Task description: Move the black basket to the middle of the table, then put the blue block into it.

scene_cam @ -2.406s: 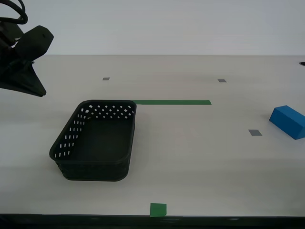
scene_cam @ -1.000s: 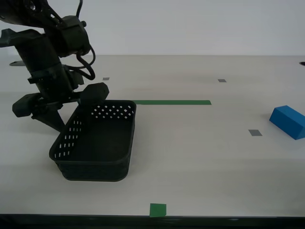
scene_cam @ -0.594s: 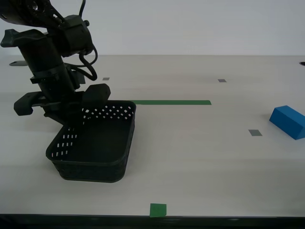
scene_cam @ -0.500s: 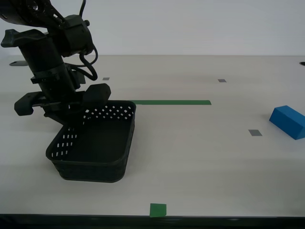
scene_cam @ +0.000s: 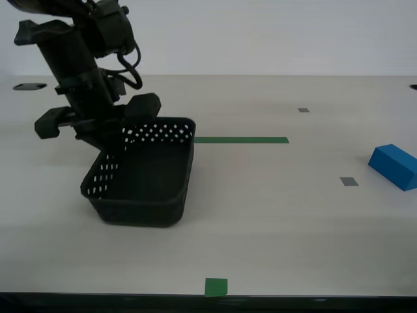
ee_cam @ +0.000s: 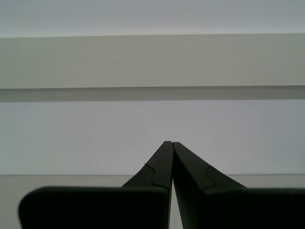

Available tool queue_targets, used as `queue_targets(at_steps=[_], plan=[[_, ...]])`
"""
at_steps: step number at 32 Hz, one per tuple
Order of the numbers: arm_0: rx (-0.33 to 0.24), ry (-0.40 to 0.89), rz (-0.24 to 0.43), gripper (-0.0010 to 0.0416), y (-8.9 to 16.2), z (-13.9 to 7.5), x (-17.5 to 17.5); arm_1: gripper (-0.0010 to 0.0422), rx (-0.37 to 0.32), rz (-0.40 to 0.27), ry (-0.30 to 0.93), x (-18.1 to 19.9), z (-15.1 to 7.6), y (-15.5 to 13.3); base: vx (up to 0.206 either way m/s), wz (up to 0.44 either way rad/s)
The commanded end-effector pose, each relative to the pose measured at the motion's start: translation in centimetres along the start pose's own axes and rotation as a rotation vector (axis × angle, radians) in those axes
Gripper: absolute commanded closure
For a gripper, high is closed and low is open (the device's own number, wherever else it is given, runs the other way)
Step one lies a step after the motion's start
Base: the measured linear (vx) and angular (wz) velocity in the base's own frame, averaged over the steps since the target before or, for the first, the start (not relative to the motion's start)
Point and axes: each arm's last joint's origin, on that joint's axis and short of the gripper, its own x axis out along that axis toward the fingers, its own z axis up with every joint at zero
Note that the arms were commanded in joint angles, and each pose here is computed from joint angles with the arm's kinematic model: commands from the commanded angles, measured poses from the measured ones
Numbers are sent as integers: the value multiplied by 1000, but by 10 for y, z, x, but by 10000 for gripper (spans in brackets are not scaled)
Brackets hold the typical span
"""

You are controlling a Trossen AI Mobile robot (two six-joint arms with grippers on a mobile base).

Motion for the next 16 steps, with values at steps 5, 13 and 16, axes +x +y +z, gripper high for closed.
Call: queue_targets(at_steps=[5,13,16], plan=[[1,-5,1,405,0,1,0,414,50,-77,-162,-49,50,-33,0,0],[2,-4,1,406,0,1,0,414,157,-40,-88,-56,105,-72,0,0],[2,0,1,406,0,0,0,414,177,-47,-74,-50,124,-90,0,0]])
